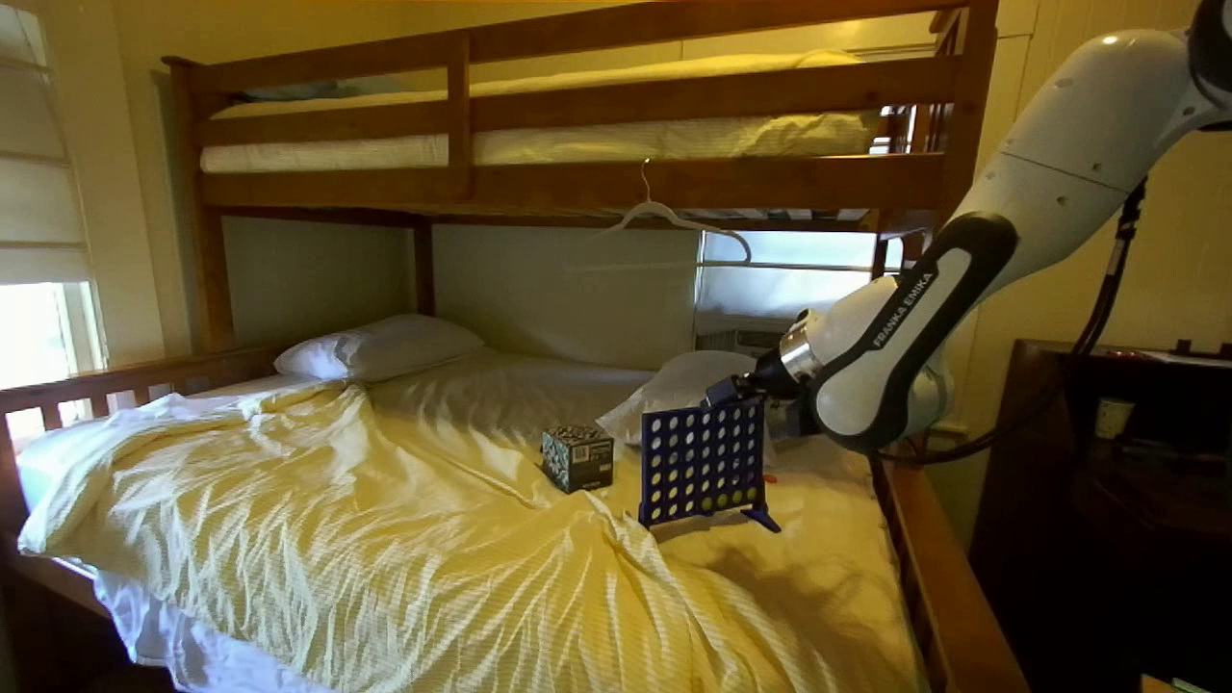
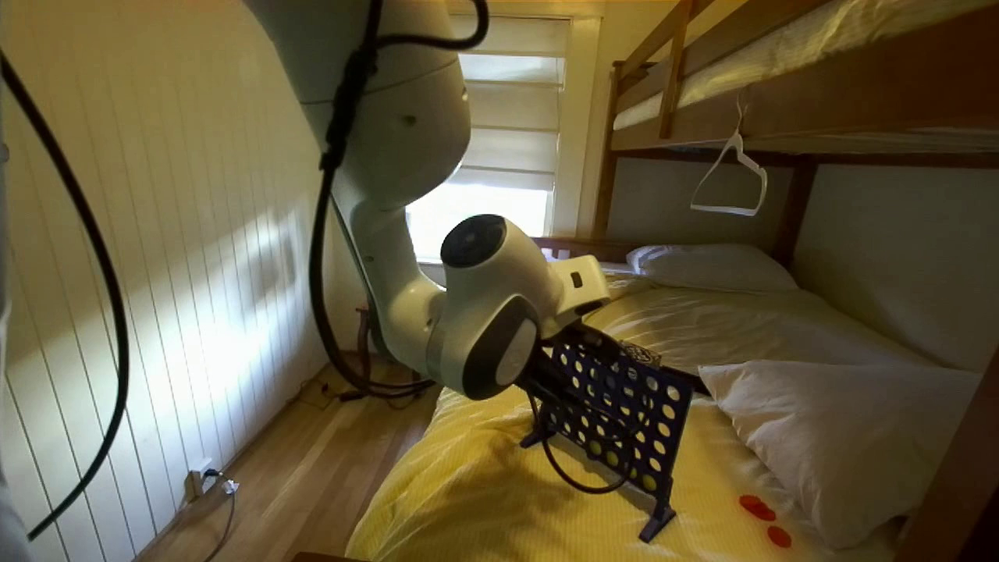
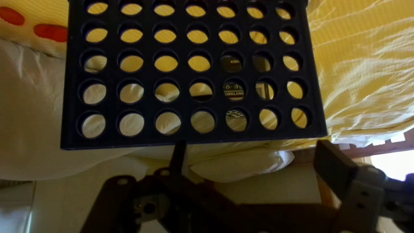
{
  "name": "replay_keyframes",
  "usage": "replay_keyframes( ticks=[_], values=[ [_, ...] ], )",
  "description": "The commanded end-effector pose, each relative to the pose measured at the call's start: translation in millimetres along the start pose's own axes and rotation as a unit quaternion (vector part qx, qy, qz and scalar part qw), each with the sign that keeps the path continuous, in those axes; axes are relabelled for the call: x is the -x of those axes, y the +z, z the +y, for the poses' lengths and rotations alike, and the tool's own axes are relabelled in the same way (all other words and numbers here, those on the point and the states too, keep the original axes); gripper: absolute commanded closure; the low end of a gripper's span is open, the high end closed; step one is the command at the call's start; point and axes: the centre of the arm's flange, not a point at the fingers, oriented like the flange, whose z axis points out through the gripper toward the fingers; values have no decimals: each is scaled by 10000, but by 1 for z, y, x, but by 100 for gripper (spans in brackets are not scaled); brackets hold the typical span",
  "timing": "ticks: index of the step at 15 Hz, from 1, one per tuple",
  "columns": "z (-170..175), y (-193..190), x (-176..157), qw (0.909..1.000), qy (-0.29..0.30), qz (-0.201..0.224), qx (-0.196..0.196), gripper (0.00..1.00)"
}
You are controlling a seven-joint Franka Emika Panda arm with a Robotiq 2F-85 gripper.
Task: Put the yellow chip inside the gameboard.
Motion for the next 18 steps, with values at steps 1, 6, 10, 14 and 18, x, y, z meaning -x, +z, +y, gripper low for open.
replay_keyframes(
  ticks=[1, 6, 10, 14, 18],
  values=[
    [11, -23, -4, 9989, -126, -448, -53, 0],
    [19, -25, -6, 9956, -96, -925, 146, 0],
    [25, -26, -7, 9933, -46, -1128, 247, 0],
    [26, -13, -7, 9936, -29, -1095, 257, 0],
    [26, -13, -7, 9936, -29, -1101, 258, 0]
  ],
)
